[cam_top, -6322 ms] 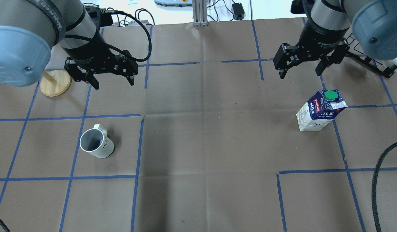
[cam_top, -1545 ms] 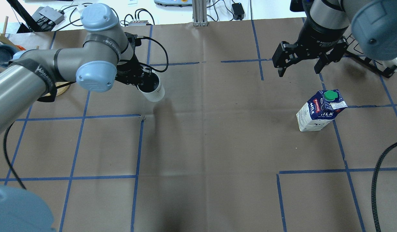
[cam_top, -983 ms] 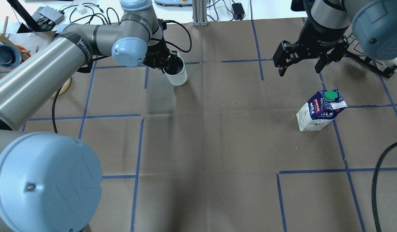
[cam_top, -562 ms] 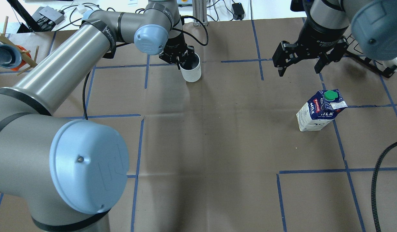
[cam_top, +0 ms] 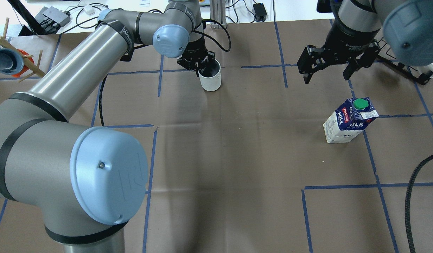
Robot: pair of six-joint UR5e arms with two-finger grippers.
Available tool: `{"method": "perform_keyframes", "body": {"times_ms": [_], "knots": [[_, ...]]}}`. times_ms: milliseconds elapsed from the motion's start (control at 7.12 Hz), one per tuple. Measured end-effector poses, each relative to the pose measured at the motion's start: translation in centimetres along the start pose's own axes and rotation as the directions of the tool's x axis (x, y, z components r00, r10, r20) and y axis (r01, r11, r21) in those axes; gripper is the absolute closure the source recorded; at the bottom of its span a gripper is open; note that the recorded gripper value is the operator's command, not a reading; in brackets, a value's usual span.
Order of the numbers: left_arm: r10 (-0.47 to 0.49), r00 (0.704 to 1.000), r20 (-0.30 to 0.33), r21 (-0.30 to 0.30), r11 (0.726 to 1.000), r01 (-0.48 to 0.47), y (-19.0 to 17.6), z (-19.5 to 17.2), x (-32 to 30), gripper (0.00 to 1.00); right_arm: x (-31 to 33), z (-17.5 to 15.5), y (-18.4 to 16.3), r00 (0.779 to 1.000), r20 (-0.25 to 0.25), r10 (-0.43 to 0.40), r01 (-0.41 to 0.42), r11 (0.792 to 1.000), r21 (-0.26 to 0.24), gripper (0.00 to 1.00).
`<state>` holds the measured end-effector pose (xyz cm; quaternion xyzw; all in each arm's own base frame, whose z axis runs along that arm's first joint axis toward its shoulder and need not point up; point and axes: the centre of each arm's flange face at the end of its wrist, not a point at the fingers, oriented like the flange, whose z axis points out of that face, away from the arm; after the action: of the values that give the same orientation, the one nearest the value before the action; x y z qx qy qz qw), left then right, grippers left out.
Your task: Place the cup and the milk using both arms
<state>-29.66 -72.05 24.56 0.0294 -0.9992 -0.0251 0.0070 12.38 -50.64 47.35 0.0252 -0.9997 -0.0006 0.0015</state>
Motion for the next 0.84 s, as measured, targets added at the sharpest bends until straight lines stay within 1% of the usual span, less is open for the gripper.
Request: {"method": "perform_keyframes", "body": {"times_ms": [140,281,421,702,843], "knots": [[-0.001,1.0,0.001,-0.002,1.0,0.001,-0.1,0.1,-0.2,0.81,0.1,0.0,0.0,1.0,0.001,0.0,0.0,1.0,0.0,0.0],[-0.003,1.0,0.0,-0.003,1.0,0.003,-0.2,0.2,-0.4,0.59,0.1,0.0,0.0,1.0,0.001,0.0,0.0,1.0,0.001,0.0],[-0.004,1.0,0.0,-0.003,1.0,0.004,-0.2,0.1,-0.5,0.25,0.2,0.0,-0.1,1.0,0.001,0.001,-0.001,1.0,0.002,0.0],[-0.006,1.0,-0.001,0.001,1.0,0.006,-0.2,-0.1,-0.7,0.07,1.0,0.0,-0.2,1.0,0.0,0.0,0.0,1.0,0.004,0.0],[-0.005,1.0,-0.002,0.009,1.0,0.005,-0.1,-0.9,-0.8,0.01,2.3,0.0,-0.4,1.0,-0.001,-0.013,0.013,1.0,0.003,0.0]]}}
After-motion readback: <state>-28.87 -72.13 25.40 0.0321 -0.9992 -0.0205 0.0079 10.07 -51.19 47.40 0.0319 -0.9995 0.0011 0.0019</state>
